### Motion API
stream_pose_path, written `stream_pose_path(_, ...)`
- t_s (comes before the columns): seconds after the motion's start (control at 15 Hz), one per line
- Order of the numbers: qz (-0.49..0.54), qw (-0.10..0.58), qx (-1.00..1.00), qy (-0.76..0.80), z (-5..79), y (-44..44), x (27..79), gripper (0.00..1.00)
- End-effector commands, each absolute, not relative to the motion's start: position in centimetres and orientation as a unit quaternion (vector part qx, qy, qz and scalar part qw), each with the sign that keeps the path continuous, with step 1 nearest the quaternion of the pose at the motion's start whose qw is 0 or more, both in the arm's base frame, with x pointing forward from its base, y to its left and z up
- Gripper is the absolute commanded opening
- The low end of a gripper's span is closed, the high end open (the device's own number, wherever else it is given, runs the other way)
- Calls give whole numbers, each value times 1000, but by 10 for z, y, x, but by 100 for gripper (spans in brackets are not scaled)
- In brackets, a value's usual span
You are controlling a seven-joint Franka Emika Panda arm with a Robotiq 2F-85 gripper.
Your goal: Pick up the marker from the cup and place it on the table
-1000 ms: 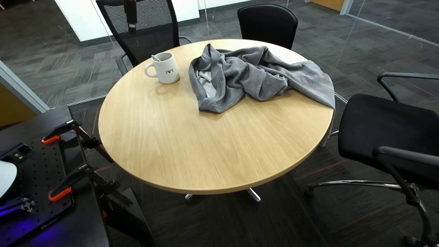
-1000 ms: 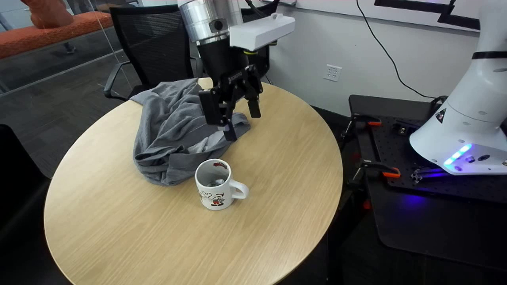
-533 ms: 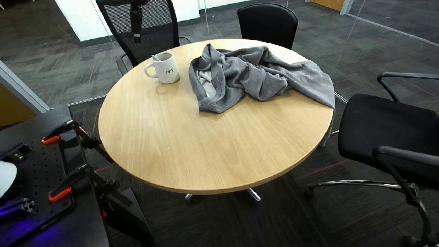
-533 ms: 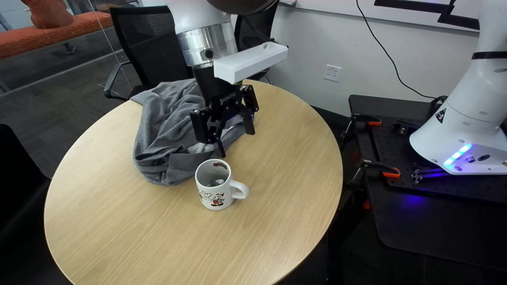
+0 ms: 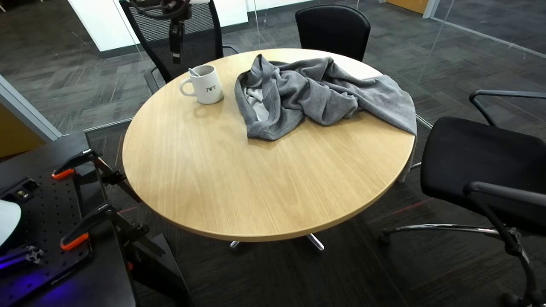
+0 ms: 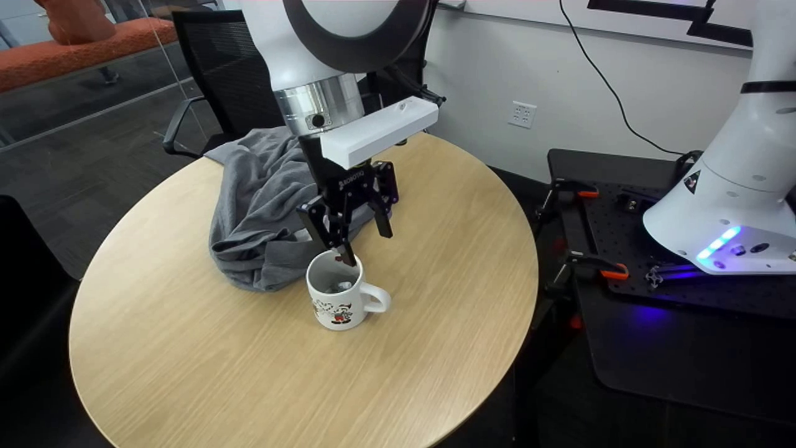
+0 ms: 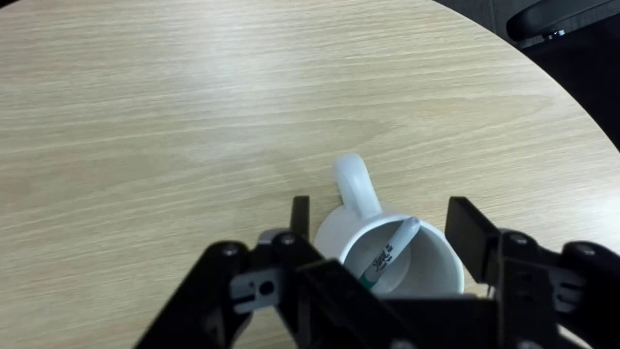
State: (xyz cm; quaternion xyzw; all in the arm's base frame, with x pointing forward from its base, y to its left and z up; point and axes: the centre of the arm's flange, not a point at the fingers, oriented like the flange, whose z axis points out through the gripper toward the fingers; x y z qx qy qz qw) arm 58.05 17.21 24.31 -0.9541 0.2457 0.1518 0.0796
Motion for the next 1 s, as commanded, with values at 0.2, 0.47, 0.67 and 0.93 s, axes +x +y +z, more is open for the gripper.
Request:
stream_pose_path(0.2,137,74,-949,275,230,179,607,76)
stream_pose_path(0.47,130,71,-949,278,223,179,619,67)
stream_pose_path(0.67,129,68,-950,277,217,182,622,55)
stream_pose_path(0.93,132,65,-949,278,209,180,621,51)
